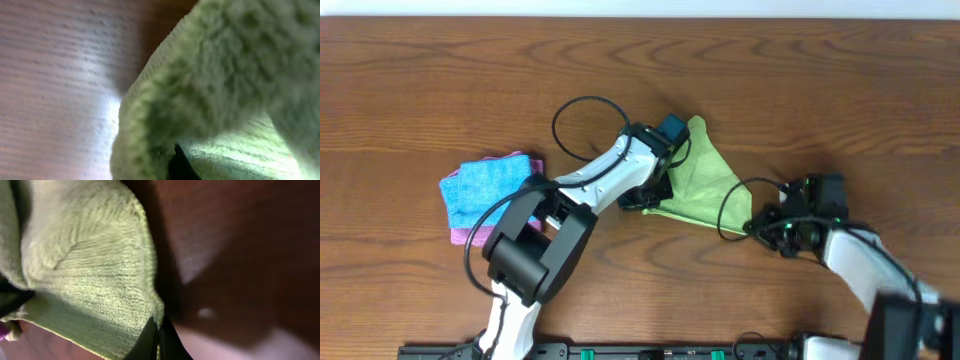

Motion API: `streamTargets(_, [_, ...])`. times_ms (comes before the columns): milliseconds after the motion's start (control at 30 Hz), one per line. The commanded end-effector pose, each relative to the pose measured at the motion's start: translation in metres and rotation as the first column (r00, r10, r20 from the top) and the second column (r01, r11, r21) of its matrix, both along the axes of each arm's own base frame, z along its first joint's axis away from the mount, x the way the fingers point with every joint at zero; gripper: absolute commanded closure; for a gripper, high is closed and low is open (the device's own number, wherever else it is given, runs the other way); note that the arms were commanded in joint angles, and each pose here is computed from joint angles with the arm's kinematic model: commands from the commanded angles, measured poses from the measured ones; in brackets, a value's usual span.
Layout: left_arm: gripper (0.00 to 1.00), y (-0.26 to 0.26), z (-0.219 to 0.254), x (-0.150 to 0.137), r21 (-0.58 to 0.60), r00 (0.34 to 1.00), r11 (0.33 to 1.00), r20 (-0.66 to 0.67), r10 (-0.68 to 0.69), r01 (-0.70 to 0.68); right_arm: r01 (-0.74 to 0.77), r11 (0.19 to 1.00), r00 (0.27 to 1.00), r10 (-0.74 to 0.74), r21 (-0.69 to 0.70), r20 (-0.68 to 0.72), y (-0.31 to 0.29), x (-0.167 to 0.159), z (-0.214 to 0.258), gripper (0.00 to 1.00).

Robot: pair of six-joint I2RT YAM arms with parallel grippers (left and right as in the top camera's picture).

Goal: Fold the cloth
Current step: 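Grasp the green cloth's right corner with the right gripper, then lift and stretch the green cloth between both grippers, pulling apart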

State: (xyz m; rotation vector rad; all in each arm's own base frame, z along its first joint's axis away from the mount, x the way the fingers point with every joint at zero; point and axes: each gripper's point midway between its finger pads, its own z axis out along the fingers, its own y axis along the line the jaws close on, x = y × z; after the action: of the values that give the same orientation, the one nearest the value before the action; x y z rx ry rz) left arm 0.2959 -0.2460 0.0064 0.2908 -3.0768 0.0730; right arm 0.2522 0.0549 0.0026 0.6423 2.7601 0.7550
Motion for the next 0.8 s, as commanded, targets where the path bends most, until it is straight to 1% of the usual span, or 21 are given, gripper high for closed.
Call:
streamTargets(0, [0.94, 0.023, 0.034, 0.016, 0.018, 0.995, 1.0, 0.099, 0.002, -0.003, 0.051, 0.986, 0.997, -0.042, -0.162, 0.059, -0.028, 0.002, 0.012, 1.0])
streamTargets(133, [0.94, 0.023, 0.065, 0.019, -0.025, 0.987, 1.0, 0.158, 0.005, -0.001, 0.057, 0.985, 0.995, -0.041, -0.164, 0.096, -0.027, -0.006, 0.033, 0.99])
streamTargets(300, [0.94, 0.033, 0.08, 0.005, -0.009, 0.991, 1.0, 0.136, 0.002, -0.001, 0.061, 0.984, 0.991, -0.041, -0.165, 0.124, -0.026, -0.014, 0.058, 0.99])
streamTargets(467, [0.94, 0.04, 0.092, -0.004, -0.003, 0.992, 1.0, 0.128, 0.002, -0.001, 0.066, 0.984, 0.985, -0.039, -0.163, 0.166, -0.025, -0.013, 0.087, 0.99])
streamTargets(600, [0.94, 0.043, 0.109, -0.007, -0.018, 0.988, 1.0, 0.155, 0.005, -0.002, 0.07, 0.984, 0.981, -0.037, -0.165, 0.193, -0.025, -0.012, 0.109, 0.99])
streamTargets(767, [0.94, 0.05, 0.136, -0.018, -0.042, 0.982, 0.999, 0.187, 0.012, -0.005, 0.063, 0.983, 0.975, -0.023, -0.173, 0.223, -0.026, -0.01, 0.142, 0.99])
